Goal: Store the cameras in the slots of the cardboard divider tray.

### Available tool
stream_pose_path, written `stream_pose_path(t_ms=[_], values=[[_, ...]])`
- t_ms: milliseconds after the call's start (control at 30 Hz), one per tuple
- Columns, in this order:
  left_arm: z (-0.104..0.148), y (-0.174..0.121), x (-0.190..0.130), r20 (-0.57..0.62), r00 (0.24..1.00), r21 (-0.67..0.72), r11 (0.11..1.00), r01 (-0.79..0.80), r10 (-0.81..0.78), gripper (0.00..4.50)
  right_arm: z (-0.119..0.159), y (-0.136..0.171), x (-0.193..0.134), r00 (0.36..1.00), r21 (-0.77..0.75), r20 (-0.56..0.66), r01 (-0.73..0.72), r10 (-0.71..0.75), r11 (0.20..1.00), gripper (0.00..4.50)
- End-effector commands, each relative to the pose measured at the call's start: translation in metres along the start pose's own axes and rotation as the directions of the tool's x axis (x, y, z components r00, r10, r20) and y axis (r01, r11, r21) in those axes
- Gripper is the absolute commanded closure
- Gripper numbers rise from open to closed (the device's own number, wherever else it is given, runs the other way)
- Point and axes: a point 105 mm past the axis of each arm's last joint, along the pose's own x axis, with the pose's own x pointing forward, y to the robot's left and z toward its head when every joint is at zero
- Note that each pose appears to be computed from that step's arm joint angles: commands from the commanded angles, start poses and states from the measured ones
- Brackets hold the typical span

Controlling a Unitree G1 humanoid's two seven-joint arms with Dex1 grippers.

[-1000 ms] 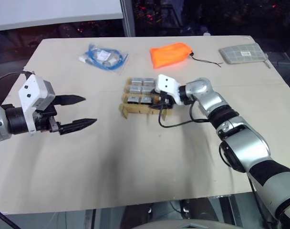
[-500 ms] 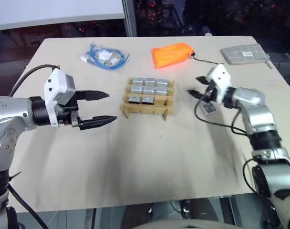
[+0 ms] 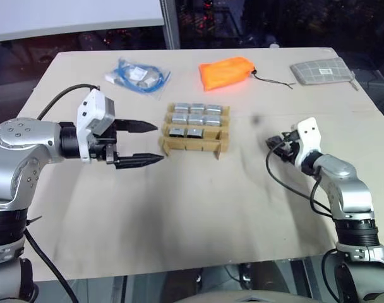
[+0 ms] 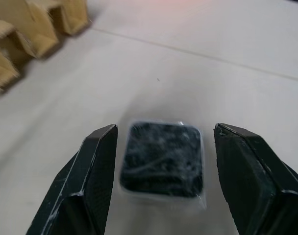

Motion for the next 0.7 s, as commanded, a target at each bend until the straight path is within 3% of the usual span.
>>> stream_pose_path(t_ms=[33,467,533,700], values=[[0.009,-0.001,-0.004,0.003,1.000,0.045,0.999,-0.002,0.002,0.41,0.000,-0.005,-0.002,1.000,-0.026,-0.001,0.021,-0.022,0.999,1.42],[0.009,0.000,-0.006,-0.002,1.000,0.043,0.999,-0.013,0.013,0.41,-0.010,0.006,0.001,0.999,0.016,-0.047,-0.012,0.013,1.000,1.42],[0.010,0.000,-0.005,0.000,1.000,0.045,0.999,-0.013,0.013,0.41,-0.006,0.002,0.001,1.000,-0.005,-0.026,0.011,-0.011,1.000,2.40],[0.011,0.003,-0.003,0.020,1.000,0.040,0.999,-0.017,0.016,0.41,0.011,0.009,0.003,0.998,-0.070,0.060,-0.019,0.023,0.997,2.54]])
